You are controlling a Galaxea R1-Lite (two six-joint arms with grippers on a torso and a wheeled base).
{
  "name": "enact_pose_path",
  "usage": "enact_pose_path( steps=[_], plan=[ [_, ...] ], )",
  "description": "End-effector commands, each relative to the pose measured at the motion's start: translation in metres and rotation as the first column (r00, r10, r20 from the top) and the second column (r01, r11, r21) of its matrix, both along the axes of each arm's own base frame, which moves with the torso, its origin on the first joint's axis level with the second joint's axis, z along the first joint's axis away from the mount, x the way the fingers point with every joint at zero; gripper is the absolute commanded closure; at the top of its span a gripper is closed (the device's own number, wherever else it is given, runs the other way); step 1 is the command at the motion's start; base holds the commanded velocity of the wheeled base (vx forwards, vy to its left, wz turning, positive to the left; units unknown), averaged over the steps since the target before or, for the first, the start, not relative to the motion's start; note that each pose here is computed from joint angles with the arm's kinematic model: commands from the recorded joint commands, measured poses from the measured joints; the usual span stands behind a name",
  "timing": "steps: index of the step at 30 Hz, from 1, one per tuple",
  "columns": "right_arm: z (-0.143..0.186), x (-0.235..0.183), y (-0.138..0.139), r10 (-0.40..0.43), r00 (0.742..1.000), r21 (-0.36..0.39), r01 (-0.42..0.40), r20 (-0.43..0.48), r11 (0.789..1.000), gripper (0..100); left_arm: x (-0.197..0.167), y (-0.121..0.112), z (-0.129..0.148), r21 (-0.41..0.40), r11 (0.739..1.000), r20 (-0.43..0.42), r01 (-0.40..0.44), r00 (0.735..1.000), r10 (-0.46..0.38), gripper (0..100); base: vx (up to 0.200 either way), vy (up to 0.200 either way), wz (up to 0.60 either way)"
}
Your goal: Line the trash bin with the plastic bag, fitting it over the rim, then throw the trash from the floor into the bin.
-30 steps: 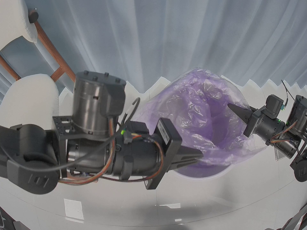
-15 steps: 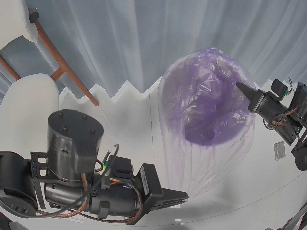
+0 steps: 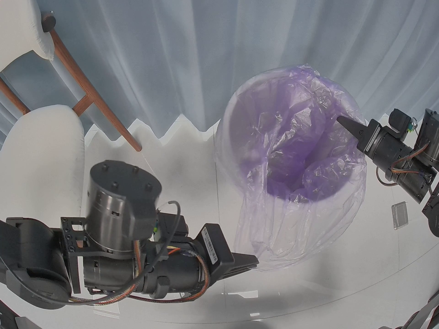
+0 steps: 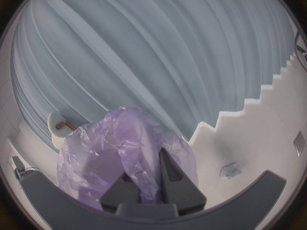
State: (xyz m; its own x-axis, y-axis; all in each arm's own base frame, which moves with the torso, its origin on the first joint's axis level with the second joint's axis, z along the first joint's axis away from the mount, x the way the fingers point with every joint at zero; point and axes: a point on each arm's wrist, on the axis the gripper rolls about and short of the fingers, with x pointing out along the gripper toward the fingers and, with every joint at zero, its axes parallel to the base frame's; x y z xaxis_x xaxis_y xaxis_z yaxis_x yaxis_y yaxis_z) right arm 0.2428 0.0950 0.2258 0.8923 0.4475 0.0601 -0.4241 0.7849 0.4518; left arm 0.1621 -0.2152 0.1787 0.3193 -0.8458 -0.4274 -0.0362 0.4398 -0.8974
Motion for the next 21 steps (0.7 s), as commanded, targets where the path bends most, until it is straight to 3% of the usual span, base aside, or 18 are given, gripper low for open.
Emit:
enact_pose_path(
  steps=[1,11,15,21],
  plan=[
    [0.017,-0.013,-0.003,0.02,1.0,0.048,-0.021,0.019,0.999,100,0.01,0.005,-0.005,0.016,0.999,-0.007,-0.039,0.999,0.039,100,0.0,0.0,0.0],
    [0.023,-0.031,-0.008,0.086,0.995,0.058,-0.084,-0.049,0.995,100,0.024,0.016,-0.003,0.009,0.996,0.017,-0.093,0.996,0.093,100,0.0,0.0,0.0],
    [0.011,-0.037,-0.01,0.094,0.988,0.016,-0.093,-0.122,0.996,100,0.031,0.021,0.001,-0.02,0.992,0.046,-0.123,0.991,0.124,100,0.0,0.0,0.0],
    [0.013,-0.042,-0.012,0.12,0.985,0.009,-0.119,-0.125,0.993,100,0.033,0.024,0.002,-0.038,0.99,0.058,-0.137,0.989,0.139,100,0.0,0.0,0.0]
  ],
)
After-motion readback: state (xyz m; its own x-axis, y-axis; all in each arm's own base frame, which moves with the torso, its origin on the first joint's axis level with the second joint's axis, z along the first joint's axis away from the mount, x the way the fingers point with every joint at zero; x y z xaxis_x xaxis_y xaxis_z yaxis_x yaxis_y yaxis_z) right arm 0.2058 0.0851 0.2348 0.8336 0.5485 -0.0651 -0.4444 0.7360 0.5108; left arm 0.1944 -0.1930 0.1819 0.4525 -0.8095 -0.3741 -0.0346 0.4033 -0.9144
